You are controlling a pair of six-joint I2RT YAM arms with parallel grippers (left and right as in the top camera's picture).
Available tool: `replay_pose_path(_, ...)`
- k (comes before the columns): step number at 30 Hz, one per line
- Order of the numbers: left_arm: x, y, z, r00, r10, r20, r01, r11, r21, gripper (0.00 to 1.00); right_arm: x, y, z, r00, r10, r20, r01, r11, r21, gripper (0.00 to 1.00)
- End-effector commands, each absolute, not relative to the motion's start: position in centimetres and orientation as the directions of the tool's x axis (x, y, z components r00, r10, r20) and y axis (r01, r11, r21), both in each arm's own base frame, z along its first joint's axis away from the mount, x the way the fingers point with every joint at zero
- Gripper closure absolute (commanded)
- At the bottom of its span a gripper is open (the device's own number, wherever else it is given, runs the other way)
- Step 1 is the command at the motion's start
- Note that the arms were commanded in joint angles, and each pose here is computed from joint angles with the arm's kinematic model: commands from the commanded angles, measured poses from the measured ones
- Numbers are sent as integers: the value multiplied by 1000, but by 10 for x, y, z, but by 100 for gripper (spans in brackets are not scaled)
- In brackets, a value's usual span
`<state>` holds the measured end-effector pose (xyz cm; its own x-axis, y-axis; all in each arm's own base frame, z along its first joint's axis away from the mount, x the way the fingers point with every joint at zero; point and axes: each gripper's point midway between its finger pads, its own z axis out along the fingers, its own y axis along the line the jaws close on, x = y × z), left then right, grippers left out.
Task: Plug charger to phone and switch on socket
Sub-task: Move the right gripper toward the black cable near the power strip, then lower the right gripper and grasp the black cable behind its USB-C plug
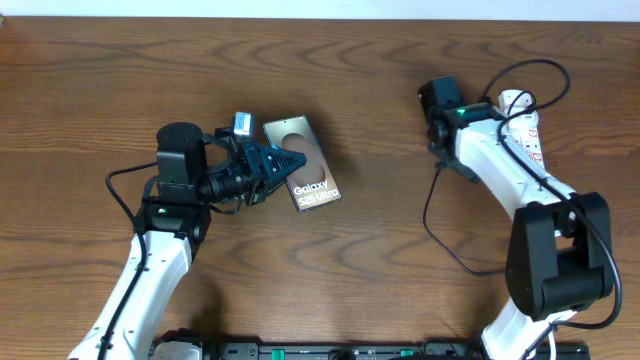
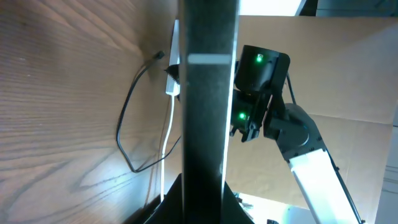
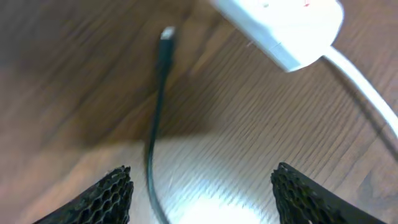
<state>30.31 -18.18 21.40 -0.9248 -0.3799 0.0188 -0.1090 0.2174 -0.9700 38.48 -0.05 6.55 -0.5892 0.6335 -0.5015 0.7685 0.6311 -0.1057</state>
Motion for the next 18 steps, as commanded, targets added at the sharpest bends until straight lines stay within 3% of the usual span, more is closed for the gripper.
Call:
replay_pose_path(1,299,-185,228,-937,-349,-5,-69,199,-978,93,396,-22,74,-456,697,-554,850,526,-37,31)
replay_pose_path(8,303,-184,226,-930,-368,-7,-74,207,-976,93,413,-24,48,-435,728,-530,858,514,2,32)
replay_pose_path(12,304,-184,225,-928,-372,-6,-77,209,-975,93,431,-21,42,-454,697,-554,829,559,25,32)
replay_pose_path(18,304,-183,225,-927,-375,-8,-77,210,-975,93,443,-21,35,-457,678,-575,814,579,36,39)
